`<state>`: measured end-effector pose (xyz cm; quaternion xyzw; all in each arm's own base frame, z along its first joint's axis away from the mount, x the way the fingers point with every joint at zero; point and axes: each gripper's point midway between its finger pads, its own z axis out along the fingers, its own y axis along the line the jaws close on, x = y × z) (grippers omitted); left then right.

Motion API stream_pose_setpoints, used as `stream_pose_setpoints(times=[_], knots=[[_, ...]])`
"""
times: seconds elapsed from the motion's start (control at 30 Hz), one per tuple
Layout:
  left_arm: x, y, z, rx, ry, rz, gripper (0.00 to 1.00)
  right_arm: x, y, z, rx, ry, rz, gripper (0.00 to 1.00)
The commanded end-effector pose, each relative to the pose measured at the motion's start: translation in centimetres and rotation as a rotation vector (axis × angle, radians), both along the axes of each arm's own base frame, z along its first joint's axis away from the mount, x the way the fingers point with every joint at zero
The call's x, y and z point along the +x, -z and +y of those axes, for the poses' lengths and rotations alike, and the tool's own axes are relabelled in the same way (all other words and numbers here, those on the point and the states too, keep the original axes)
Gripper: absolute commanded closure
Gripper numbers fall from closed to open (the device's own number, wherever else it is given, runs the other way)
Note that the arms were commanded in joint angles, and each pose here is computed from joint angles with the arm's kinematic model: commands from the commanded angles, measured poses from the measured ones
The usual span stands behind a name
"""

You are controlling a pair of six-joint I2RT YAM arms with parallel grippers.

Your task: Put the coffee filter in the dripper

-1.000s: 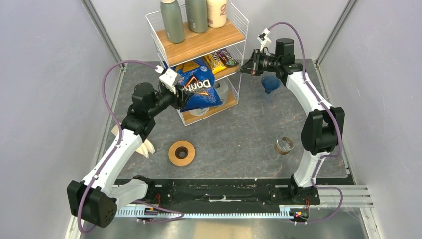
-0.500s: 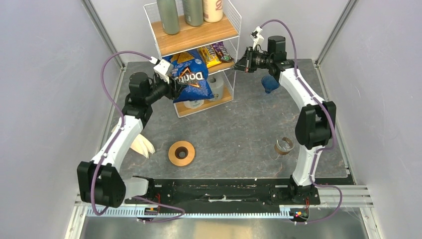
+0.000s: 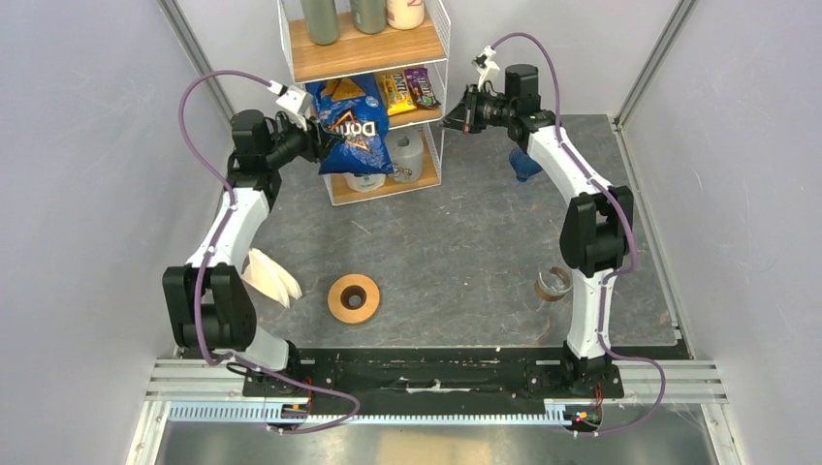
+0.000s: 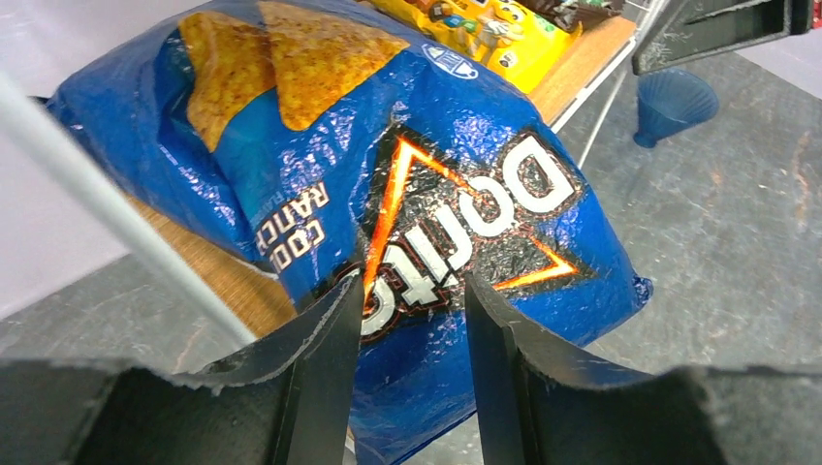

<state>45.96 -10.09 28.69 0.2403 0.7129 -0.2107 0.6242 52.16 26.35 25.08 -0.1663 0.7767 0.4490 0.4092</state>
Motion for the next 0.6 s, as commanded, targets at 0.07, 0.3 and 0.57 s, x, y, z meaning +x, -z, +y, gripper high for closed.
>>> stream_pose_setpoints(times=[0.07,0.3,0.57], knots=[[4.1,-2.9,4.6,0.037,-0.085,-0.129,0.49,4.8,-2.8,0.3,-0.003,0.113,-0.193,1.0],[5.2,-3.5,5.2,0.032,-0.069,-0.143,0.49,6.5,-2.8,1.2,0.007,0.126,-0.225,1.0],[3.2,-7.1,5.1,0.015,-0.082,-0.134,0.45,4.0,-6.1,1.4,0.001,0.058,-0.301,0.99]])
